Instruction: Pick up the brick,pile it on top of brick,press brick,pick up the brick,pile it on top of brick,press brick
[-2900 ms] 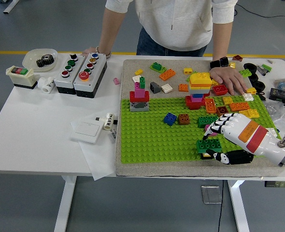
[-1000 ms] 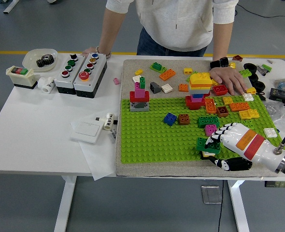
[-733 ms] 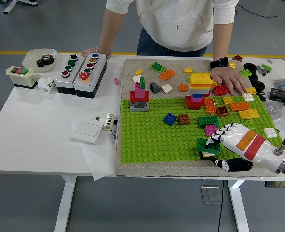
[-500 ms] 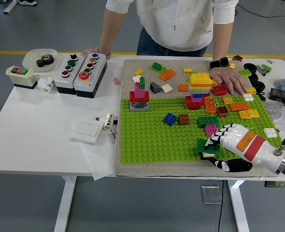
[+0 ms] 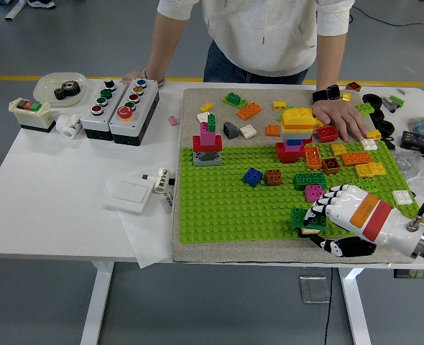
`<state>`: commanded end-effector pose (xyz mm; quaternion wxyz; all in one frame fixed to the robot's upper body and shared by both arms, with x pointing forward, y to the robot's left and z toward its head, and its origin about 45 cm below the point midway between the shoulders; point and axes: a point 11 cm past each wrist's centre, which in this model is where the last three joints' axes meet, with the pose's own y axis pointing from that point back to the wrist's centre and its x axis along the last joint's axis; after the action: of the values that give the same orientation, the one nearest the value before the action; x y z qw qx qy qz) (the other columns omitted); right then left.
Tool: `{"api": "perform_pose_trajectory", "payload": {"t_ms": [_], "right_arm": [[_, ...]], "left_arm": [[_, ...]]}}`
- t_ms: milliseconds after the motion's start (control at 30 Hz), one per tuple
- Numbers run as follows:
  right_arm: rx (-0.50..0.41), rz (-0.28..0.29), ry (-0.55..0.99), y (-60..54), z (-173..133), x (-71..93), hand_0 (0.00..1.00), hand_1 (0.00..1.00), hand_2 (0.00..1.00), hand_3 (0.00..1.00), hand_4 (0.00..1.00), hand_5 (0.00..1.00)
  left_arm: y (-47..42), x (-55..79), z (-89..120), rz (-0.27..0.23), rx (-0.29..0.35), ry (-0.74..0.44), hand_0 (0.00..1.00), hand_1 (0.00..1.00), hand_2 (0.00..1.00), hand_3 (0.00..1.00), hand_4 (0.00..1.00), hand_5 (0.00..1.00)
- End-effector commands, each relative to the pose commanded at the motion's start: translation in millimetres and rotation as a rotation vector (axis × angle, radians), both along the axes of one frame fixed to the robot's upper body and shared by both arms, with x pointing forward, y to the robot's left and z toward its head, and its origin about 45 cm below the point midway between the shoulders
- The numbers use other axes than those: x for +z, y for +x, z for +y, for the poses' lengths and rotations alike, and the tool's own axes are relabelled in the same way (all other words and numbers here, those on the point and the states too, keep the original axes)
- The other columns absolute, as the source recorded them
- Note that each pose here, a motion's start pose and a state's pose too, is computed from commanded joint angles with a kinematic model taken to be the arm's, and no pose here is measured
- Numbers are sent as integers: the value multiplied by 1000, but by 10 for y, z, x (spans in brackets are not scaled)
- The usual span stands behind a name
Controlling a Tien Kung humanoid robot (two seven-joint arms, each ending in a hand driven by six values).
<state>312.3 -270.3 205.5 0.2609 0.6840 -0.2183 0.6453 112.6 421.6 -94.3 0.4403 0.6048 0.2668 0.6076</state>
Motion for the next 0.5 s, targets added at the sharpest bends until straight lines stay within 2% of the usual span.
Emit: {"api": "perform_pose_trajectory", "payload": {"t_ms": [267, 500], "right_arm": [[40, -26, -26, 2, -6, 21, 508, 484, 545, 570, 624, 325], [39, -35, -24, 23, -15, 35, 508, 482, 545, 570, 624, 320]], "left_arm": [[0, -2, -6, 0, -1, -1, 783, 788, 777, 627, 686, 644], [4, -2, -8, -1, -1, -2, 784, 788, 777, 626, 687, 646]]}}
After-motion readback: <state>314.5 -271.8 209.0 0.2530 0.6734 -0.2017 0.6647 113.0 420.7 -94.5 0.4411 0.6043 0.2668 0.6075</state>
